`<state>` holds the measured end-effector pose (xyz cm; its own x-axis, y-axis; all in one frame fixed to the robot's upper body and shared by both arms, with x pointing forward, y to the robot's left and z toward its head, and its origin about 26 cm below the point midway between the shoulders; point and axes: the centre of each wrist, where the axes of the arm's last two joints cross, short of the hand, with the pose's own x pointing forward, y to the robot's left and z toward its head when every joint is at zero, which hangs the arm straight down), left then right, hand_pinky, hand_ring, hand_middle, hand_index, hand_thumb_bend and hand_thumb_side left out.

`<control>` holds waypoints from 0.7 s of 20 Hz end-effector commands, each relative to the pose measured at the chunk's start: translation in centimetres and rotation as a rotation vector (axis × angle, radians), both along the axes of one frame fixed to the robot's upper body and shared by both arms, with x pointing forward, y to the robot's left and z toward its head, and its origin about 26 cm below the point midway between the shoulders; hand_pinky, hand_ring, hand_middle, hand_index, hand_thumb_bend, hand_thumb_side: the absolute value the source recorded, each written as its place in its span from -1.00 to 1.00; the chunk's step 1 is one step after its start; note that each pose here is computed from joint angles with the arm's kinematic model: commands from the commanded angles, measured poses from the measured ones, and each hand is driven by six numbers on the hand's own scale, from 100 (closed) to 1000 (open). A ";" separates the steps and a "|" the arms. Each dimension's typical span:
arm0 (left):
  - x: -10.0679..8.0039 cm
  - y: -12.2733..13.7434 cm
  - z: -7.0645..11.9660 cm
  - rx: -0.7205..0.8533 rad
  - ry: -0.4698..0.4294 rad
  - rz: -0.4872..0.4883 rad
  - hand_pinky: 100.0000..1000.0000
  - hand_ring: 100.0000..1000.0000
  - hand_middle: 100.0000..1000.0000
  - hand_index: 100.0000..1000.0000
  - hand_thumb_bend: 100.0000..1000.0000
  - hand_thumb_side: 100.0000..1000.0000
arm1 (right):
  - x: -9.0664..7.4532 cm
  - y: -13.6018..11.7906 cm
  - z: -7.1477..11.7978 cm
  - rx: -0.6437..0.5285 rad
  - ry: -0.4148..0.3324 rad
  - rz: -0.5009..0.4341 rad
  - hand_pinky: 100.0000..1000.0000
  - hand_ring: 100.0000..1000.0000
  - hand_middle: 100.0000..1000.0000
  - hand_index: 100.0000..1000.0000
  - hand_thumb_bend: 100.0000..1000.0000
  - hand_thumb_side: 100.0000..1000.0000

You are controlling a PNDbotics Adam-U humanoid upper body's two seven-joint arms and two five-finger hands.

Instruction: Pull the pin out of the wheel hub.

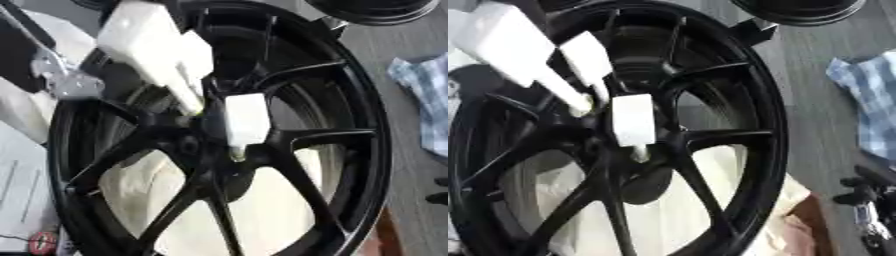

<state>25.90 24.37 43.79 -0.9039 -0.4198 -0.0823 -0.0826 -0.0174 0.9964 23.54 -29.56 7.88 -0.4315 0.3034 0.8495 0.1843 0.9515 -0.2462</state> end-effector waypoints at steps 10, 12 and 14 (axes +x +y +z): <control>-0.7 8.2 1.3 -0.301 -0.013 0.215 0.03 -0.39 -0.64 -0.29 -1.00 -0.62 | -0.7 -1.0 -0.1 -0.013 -0.012 -0.042 0.34 0.05 0.24 0.65 -1.00 0.18; 0.0 10.5 0.9 -0.356 0.000 0.293 0.03 -0.39 -0.64 -0.28 -1.00 -0.62 | -0.7 -1.1 -0.1 -0.008 -0.017 -0.053 0.34 0.05 0.24 0.65 -1.00 0.18; 0.7 12.8 0.2 -0.405 0.013 0.384 0.03 -0.40 -0.65 -0.28 -1.00 -0.61 | -0.7 -1.2 -0.1 -0.002 -0.023 -0.060 0.34 0.05 0.24 0.65 -1.00 0.17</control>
<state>27.57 36.01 42.10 -0.7097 -0.6748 0.2025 -0.0593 0.3436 0.9373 23.03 -30.40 7.57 -0.4272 0.3218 0.8450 0.2332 0.9421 -0.2409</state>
